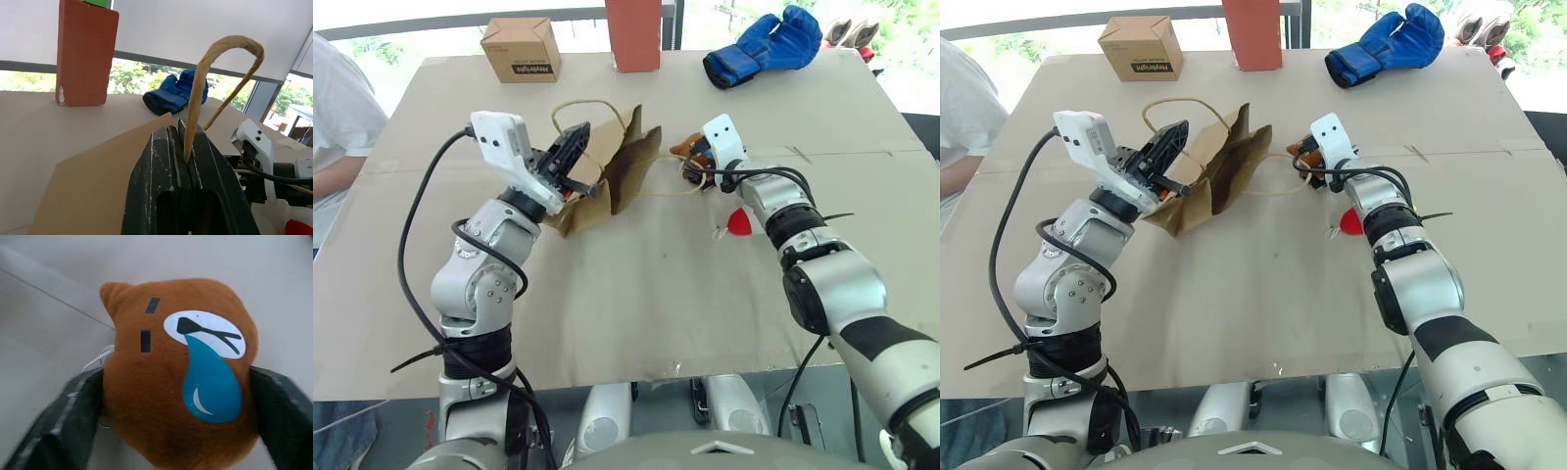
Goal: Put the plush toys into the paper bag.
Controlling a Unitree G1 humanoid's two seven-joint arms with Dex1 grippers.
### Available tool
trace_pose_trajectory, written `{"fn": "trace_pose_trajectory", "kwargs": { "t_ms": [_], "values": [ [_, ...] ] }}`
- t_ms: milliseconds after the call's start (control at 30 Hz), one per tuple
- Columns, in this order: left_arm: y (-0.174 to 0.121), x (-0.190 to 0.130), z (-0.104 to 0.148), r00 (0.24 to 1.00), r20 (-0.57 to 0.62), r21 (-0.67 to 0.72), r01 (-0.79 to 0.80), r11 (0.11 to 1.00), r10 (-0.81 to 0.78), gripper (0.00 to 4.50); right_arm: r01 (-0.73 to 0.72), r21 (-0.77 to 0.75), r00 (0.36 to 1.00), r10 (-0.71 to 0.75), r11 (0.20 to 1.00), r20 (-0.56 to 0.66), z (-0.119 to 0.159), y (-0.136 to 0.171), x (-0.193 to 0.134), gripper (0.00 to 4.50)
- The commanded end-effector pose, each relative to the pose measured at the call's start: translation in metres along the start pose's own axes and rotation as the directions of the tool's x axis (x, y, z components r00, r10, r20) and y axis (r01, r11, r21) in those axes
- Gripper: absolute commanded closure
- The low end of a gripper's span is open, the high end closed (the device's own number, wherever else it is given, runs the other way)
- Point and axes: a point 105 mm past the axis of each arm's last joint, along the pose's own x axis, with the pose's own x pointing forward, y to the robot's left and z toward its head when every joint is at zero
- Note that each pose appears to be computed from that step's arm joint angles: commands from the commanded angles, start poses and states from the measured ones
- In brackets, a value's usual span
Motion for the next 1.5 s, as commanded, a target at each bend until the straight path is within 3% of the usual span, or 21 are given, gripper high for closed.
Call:
{"fn": "trace_pose_trajectory", "kwargs": {
  "t_ms": [33, 267, 467, 700, 800, 1033, 1167, 1400, 1500],
  "values": [
    [-0.005, -0.006, 0.019, 0.998, 0.053, 0.052, 0.017, 0.998, -0.02, 4.5, 0.013, -0.043, 0.995, -0.009, 0.999, 0.103, 0.025, -0.006, -0.002, 1.98],
    [-0.009, -0.006, 0.018, 0.995, 0.027, 0.029, 0.091, 0.995, -0.092, 4.5, -0.009, -0.104, 0.926, 0.047, 0.995, 0.374, 0.067, -0.035, -0.04, 4.45],
    [-0.02, 0.004, 0.007, 0.982, -0.003, -0.017, 0.187, 0.982, -0.187, 4.5, -0.005, -0.218, 0.844, 0.121, 0.976, 0.523, 0.107, -0.043, -0.107, 4.45],
    [-0.03, 0.02, 0.002, 0.967, 0.007, -0.074, 0.254, 0.964, -0.254, 4.5, -0.102, -0.321, 0.779, 0.276, 0.941, 0.563, 0.135, -0.005, -0.156, 4.45],
    [-0.029, 0.025, 0.005, 0.969, 0.035, -0.127, 0.248, 0.961, -0.245, 4.5, -0.149, -0.368, 0.793, 0.333, 0.918, 0.511, 0.121, 0.028, -0.151, 4.45],
    [-0.034, 0.027, 0.015, 0.965, 0.096, -0.188, 0.258, 0.948, -0.244, 4.5, -0.283, -0.292, 0.805, 0.391, 0.914, 0.446, 0.079, 0.076, -0.13, 4.45],
    [-0.044, 0.022, 0.02, 0.95, 0.119, -0.207, 0.307, 0.929, -0.288, 4.5, -0.328, -0.325, 0.822, 0.438, 0.887, 0.365, 0.055, 0.095, -0.114, 4.45],
    [-0.054, 0.018, 0.018, 0.933, 0.11, -0.226, 0.359, 0.906, -0.342, 4.5, -0.347, -0.432, 0.812, 0.497, 0.833, 0.306, 0.051, 0.104, -0.097, 4.45],
    [-0.067, 0.011, 0.006, 0.91, 0.057, -0.21, 0.413, 0.886, -0.41, 4.5, -0.398, -0.548, 0.756, 0.601, 0.736, 0.257, 0.056, 0.122, -0.091, 4.45]
  ]
}}
